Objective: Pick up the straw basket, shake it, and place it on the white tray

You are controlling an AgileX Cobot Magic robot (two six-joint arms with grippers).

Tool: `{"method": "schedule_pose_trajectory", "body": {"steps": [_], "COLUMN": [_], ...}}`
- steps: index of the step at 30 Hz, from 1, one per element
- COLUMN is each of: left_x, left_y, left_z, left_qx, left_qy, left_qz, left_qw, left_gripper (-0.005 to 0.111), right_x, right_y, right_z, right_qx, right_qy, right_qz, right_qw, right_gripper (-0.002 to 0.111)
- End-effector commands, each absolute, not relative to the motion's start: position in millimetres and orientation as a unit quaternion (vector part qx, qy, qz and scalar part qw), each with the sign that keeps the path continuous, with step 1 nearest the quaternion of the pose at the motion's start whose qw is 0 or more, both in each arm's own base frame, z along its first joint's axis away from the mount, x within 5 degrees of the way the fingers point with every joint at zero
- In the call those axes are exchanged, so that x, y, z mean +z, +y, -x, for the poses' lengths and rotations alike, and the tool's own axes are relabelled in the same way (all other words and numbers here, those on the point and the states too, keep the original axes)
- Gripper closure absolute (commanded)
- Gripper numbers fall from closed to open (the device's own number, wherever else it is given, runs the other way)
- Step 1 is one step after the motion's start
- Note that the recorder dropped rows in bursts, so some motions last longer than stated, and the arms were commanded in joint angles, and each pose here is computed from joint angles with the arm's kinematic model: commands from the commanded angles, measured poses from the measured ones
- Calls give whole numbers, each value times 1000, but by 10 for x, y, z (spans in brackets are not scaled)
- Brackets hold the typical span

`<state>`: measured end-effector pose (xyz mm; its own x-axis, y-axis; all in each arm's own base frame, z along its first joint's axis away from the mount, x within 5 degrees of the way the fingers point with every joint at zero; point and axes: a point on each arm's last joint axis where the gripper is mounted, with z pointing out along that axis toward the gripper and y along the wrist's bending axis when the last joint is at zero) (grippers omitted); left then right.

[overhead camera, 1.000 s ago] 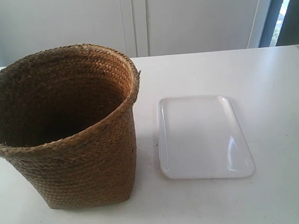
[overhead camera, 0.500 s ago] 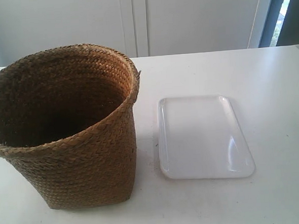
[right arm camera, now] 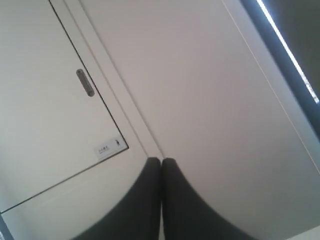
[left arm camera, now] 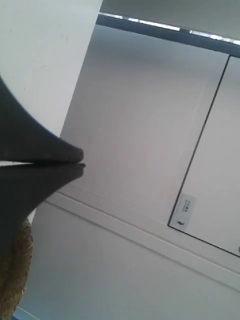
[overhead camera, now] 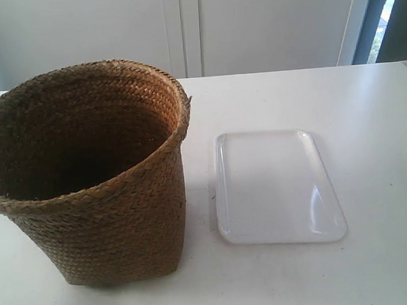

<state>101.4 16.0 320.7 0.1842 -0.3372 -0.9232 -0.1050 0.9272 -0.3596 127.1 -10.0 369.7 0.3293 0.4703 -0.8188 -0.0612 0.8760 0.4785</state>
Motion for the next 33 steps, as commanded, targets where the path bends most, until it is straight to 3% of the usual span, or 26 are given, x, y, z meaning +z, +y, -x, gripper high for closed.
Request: {"method": "schedule_pose_trajectory", "body": {"steps": [1, 7, 11, 14, 20, 24, 33], "left_x": [3498, 3747, 3831, 3943, 4341, 4534, 4419], "left_y": [143, 52, 9, -19, -93, -105, -90], "left_z": [-1409, -1984, -2216, -2316, -2287, -2176, -2084], "left_qx": [-75, -95, -79, -94, -124, -116, -107], "left_qy": [687, 789, 871, 898, 902, 906, 943], "left_qz": [147, 74, -8, -30, -64, -87, -118], "left_qw": [708, 603, 484, 429, 409, 399, 292], "left_gripper": [107, 107, 107, 107, 107, 107, 107], "right_x": [3969, 4013, 4094, 4252, 4447, 4332, 3925], "right_y": [-49, 45, 130, 216, 395, 512, 877], "right_z": [-1818, -2481, -2636, -2632, -2554, -2552, -2692], "right_qx": [123, 103, 115, 131, 136, 153, 206], "right_qy": [644, 802, 872, 882, 871, 892, 929], "right_qz": [-135, -82, -35, 29, 128, 157, 188], "right_qw": [743, 583, 475, 452, 455, 396, 245], "right_gripper": [108, 108, 108, 108, 108, 108, 108]}}
